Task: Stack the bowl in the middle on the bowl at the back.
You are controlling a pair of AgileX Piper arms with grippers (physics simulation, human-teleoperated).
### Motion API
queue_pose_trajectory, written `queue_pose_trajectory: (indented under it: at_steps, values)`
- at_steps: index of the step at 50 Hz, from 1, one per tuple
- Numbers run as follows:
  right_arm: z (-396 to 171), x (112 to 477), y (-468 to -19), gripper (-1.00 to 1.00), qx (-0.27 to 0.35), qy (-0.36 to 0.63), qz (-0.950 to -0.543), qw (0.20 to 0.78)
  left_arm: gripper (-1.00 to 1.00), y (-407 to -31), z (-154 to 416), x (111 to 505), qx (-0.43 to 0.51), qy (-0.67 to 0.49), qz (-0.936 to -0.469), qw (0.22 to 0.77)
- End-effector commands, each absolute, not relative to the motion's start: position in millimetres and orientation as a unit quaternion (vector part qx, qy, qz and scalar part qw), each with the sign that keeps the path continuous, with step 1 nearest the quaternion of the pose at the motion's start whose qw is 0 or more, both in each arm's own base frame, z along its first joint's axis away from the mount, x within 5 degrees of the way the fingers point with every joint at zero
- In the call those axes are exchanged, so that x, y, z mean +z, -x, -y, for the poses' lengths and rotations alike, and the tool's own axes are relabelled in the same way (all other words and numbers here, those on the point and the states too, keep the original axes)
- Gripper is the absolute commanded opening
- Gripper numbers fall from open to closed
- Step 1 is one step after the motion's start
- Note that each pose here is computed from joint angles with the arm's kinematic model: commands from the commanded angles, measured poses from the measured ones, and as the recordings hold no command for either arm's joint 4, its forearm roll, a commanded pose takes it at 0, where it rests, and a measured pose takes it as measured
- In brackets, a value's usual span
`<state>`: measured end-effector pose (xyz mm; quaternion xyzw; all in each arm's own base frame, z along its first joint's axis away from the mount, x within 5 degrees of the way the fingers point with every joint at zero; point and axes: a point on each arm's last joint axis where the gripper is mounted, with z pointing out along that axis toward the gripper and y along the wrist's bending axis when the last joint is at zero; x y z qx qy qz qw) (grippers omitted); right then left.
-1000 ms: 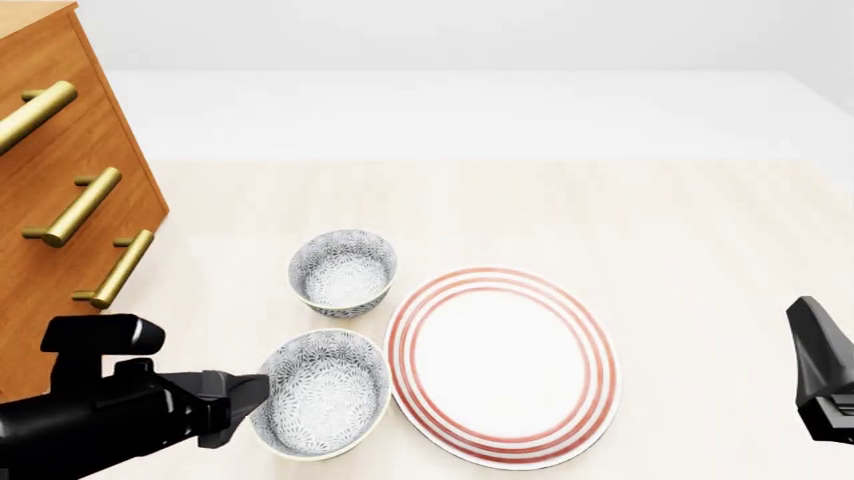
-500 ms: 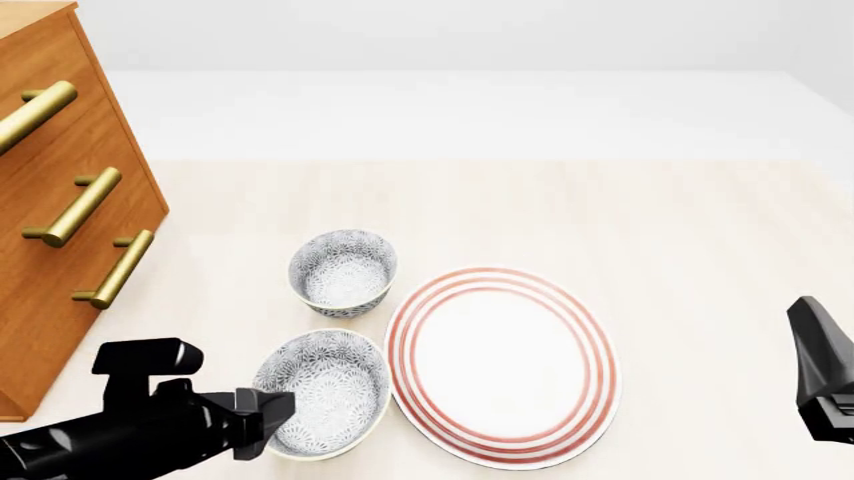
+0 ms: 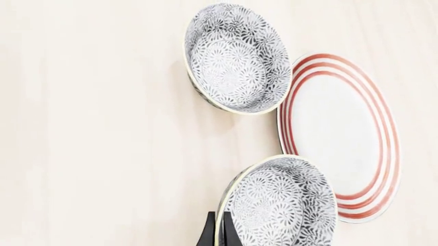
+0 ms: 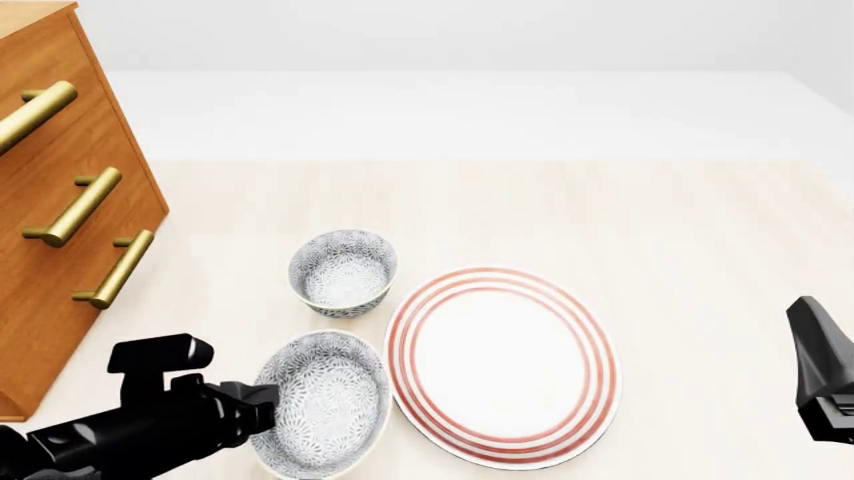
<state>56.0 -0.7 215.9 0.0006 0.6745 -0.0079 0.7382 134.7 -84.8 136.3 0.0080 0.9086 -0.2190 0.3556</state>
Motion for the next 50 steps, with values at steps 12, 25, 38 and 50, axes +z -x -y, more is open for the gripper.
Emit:
queue_pose_trajectory:
  at_steps: [12,25,38,50]
  values:
    - [0.4,215.9,-55.9,1.0,-0.007,0.001,-0.675,0.738,-1.0,-124.4,79.1,169.3,-0.228,-0.019,-0.898,0.376]
    - [0.2,215.7,-56.0,1.0,-0.007,0.004,-0.676,0.737,-1.0,-86.2,64.3,274.6,-0.243,-0.067,-0.888,0.384]
    - [0.1,215.4,-56.1,1.0,-0.007,0.006,-0.676,0.737,-1.0,-68.2,55.0,299.5,-0.239,-0.104,-0.888,0.38]
    - [0.1,215.4,-56.1,1.0,-0.007,0.006,-0.676,0.736,-1.0,-54.3,49.3,310.6,-0.245,-0.133,-0.888,0.367]
